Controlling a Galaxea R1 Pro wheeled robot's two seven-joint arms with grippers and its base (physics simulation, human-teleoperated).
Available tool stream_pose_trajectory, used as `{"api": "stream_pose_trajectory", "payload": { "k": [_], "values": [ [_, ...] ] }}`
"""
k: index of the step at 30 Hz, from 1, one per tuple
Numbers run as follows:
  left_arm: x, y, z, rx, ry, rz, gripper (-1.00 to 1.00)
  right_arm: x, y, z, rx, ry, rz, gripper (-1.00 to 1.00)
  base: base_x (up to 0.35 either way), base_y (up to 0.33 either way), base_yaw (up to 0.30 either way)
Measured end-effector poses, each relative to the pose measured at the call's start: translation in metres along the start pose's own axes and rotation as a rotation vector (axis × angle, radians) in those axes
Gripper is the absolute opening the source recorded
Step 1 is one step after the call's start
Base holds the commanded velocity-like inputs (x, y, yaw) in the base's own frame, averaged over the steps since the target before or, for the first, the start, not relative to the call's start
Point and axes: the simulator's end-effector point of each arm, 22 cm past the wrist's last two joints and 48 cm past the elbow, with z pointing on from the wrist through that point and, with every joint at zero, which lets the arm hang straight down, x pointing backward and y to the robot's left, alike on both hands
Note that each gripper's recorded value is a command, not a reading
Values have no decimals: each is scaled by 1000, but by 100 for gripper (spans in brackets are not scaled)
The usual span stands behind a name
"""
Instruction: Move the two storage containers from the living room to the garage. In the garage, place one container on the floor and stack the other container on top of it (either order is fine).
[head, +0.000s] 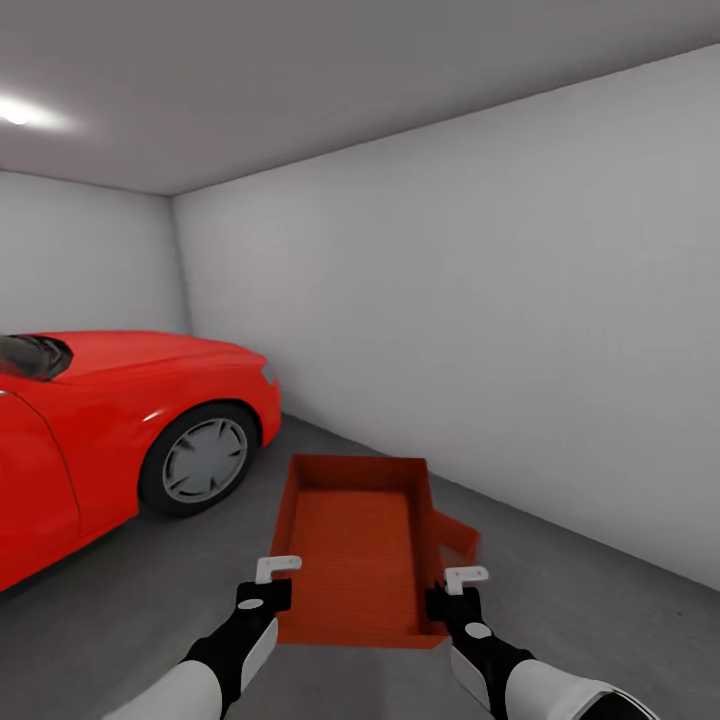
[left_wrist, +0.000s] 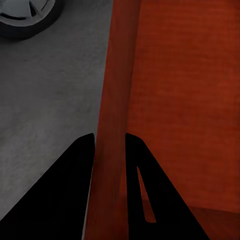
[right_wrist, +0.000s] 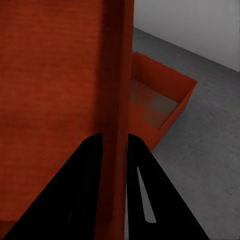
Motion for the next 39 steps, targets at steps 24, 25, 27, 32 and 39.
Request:
{"api": "stream_pose_trajectory", "payload": {
  "k": [24,25,27,32,39],
  "values": [
    [0,0,0,0,0,0,-100,0,0,0,0,0,0,-100,321,163,-162],
    [0,0,0,0,0,0,-100,0,0,0,0,0,0,-100,321,173,-282],
    [0,0,0,0,0,0,-100,0,0,0,0,0,0,-100,320,178,-282],
    [0,0,0,0,0,1,-100,0,0,0,0,0,0,-100,315,186,-282],
    [0,0,0,0,0,1,-100,0,0,0,0,0,1,-100,310,192,-282]
  ]
}}
